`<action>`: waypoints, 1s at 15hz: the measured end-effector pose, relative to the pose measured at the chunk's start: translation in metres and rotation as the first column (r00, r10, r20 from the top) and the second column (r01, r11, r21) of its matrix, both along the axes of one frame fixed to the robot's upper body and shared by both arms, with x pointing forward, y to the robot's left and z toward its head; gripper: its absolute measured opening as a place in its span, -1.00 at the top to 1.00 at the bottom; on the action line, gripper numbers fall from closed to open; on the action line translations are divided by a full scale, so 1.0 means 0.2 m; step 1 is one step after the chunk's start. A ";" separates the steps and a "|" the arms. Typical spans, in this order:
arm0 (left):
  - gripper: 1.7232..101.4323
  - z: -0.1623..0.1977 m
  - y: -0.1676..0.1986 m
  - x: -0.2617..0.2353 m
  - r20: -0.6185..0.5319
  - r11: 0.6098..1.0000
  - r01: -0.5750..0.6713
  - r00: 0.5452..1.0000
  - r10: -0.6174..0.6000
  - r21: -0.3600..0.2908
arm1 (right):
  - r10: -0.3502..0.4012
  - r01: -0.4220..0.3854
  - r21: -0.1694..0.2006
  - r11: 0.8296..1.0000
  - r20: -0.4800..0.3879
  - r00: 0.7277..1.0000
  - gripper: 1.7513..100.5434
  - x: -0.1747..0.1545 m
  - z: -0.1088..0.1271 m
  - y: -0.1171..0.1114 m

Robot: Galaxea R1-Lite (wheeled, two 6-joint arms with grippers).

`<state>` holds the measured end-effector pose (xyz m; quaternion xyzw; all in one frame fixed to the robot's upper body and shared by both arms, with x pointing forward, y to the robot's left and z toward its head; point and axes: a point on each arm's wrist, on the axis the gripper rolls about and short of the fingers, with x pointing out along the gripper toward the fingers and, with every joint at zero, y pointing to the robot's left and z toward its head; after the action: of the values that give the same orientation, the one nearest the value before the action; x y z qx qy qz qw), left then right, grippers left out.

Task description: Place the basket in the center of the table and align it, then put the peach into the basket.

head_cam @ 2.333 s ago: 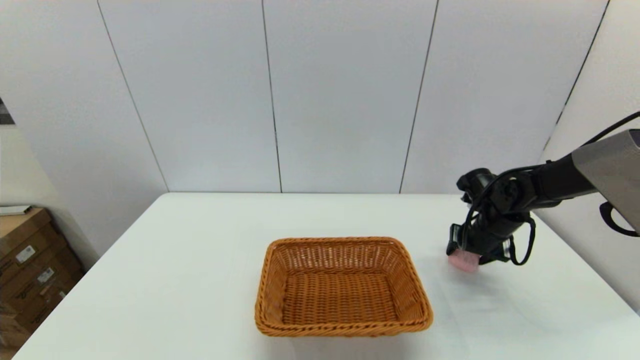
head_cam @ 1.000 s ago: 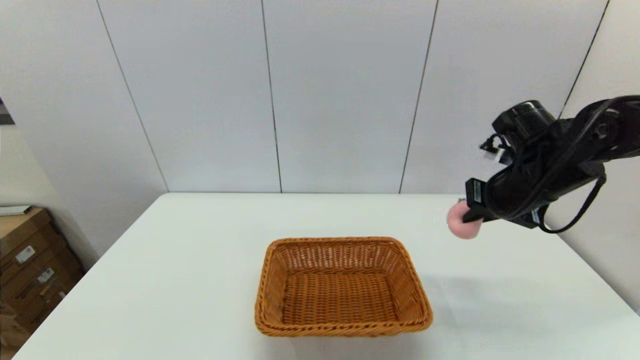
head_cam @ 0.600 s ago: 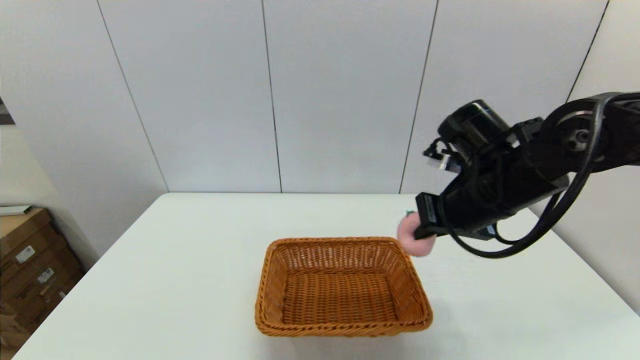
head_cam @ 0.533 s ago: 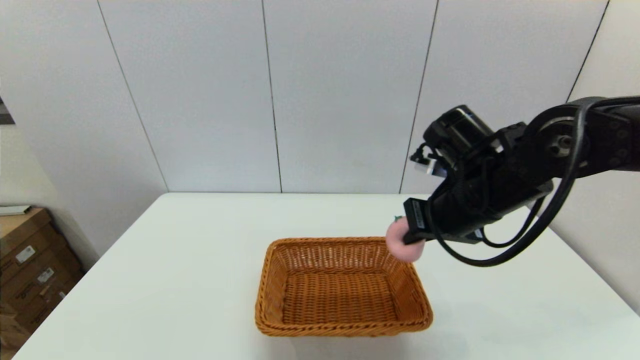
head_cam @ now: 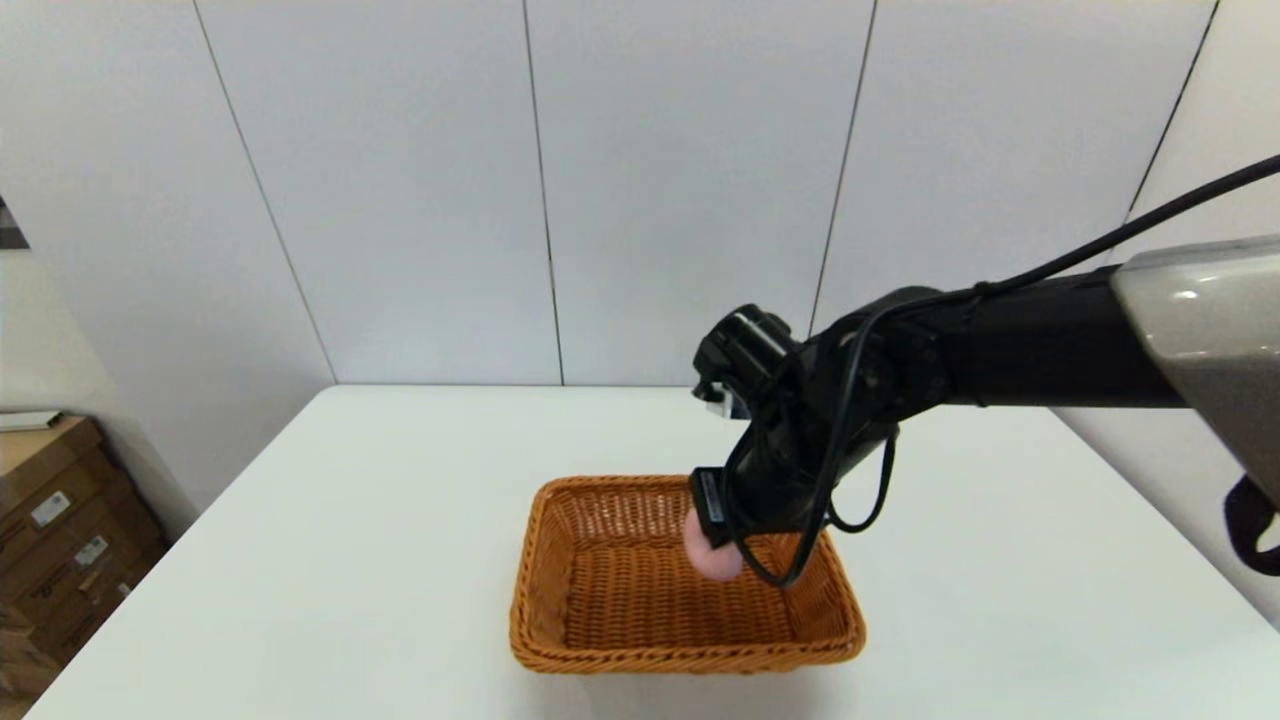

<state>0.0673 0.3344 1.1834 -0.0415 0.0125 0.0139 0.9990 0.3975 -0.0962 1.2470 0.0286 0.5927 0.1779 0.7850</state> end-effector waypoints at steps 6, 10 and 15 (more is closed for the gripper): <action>-0.93 0.00 0.00 0.00 0.000 1.000 0.000 1.000 0.000 0.000 | 0.012 -0.013 -0.029 0.999 -0.043 0.999 0.12 0.03 -0.14 0.06; -0.93 0.00 0.00 0.00 0.000 1.000 0.000 1.000 0.000 0.000 | -0.010 0.010 -0.008 1.000 -0.035 0.999 -0.30 0.04 -0.09 0.02; -0.93 0.00 0.00 0.00 0.000 1.000 -0.001 1.000 0.001 0.000 | -0.139 0.137 0.083 0.987 0.013 0.990 -0.61 0.15 0.10 -0.28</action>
<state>0.0673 0.3344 1.1834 -0.0413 0.0125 0.0143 0.9990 0.4282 -0.1519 1.2666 0.0999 0.5740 0.1473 0.7993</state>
